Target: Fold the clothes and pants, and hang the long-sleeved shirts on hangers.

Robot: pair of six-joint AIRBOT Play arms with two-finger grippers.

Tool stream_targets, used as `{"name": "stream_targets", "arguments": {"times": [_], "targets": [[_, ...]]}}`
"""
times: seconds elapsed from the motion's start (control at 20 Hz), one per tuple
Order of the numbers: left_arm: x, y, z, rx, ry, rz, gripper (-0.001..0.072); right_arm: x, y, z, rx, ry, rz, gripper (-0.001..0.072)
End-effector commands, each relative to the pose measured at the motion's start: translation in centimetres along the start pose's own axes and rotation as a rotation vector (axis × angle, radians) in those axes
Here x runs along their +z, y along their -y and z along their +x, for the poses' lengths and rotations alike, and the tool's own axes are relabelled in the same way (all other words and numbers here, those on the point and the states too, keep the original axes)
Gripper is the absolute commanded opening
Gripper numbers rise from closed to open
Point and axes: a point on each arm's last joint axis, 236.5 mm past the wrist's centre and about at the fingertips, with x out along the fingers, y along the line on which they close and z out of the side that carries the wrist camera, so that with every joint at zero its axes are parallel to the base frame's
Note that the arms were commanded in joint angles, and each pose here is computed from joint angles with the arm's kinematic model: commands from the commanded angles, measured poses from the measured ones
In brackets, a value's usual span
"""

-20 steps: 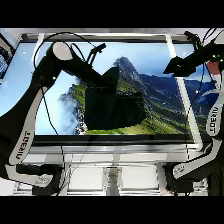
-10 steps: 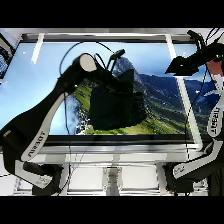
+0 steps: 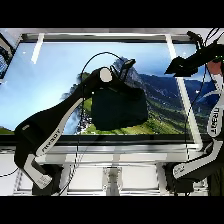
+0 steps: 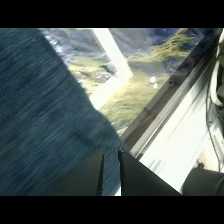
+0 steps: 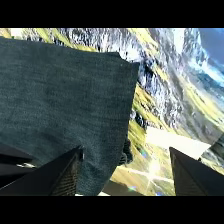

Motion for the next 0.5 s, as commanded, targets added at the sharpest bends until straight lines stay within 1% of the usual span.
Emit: {"name": "stream_targets", "arguments": {"times": [0.0,0.15,0.2,0.25,0.3,0.45], "targets": [[0.8,0.8,0.6,-0.036,0.040,0.035,0.0149,-1.0,0.1,1.0,0.015,-0.044,0.010,0.0585],[1.2,-1.8,-0.9,-0.007,0.029,0.015,0.0149,-2.0,0.2,2.5,0.039,-0.091,0.001,0.0593],[0.9,-3.3,-1.8,0.010,0.005,-0.001,0.0149,-2.5,0.0,3.5,0.064,-0.110,0.008,0.0633],[0.4,-5.2,-2.9,0.040,-0.026,-0.030,0.0149,-3.1,-0.3,4.8,0.088,-0.133,-0.007,0.0656],[-0.2,-7.3,-4.1,0.081,-0.059,-0.067,0.0146,-4.0,-0.6,6.6,0.104,-0.166,-0.023,0.0686],[-2.2,-13.5,-8.7,0.253,-0.142,-0.135,0.0143,-6.6,-1.3,12.7,0.130,-0.226,-0.090,0.0688]]}}
